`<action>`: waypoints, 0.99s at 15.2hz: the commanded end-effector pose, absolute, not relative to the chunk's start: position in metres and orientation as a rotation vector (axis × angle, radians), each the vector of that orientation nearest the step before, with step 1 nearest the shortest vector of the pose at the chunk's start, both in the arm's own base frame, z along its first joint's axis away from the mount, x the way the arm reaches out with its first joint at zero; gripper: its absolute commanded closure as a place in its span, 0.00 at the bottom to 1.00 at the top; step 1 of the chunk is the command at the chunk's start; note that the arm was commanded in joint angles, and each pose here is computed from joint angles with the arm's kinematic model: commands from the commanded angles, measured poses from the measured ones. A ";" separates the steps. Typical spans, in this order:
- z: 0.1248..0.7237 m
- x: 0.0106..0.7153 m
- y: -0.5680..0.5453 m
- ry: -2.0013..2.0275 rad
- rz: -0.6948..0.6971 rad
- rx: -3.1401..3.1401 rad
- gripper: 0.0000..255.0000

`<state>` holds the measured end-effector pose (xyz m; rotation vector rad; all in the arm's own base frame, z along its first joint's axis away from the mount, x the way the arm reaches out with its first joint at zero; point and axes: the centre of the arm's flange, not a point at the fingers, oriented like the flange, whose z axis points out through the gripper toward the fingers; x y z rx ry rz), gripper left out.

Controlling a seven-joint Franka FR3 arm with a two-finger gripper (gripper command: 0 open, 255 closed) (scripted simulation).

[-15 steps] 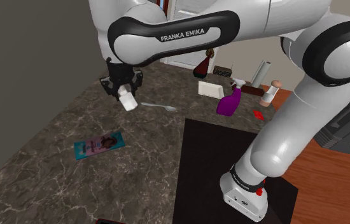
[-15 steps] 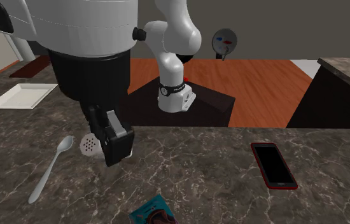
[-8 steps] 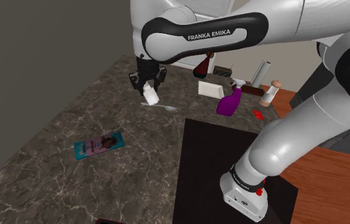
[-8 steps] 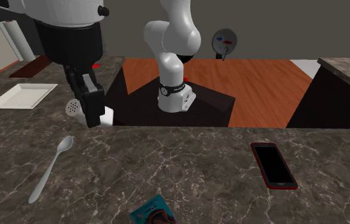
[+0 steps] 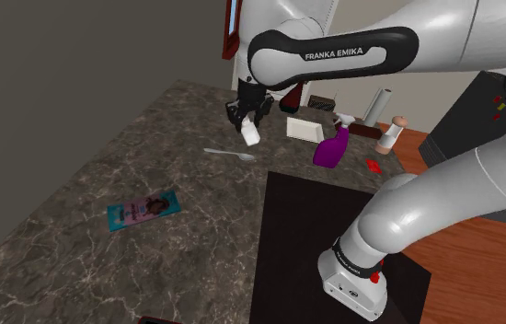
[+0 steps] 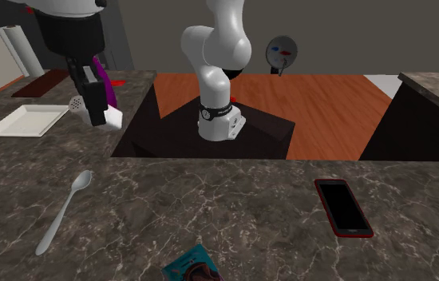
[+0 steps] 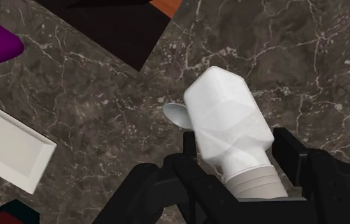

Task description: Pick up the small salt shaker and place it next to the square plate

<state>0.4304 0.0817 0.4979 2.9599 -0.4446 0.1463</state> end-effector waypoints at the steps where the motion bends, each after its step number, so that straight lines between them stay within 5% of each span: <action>1: 0.498 0.421 0.056 -0.442 0.146 2.961 1.00; 15: 0.498 0.366 -0.120 -0.442 0.146 2.961 1.00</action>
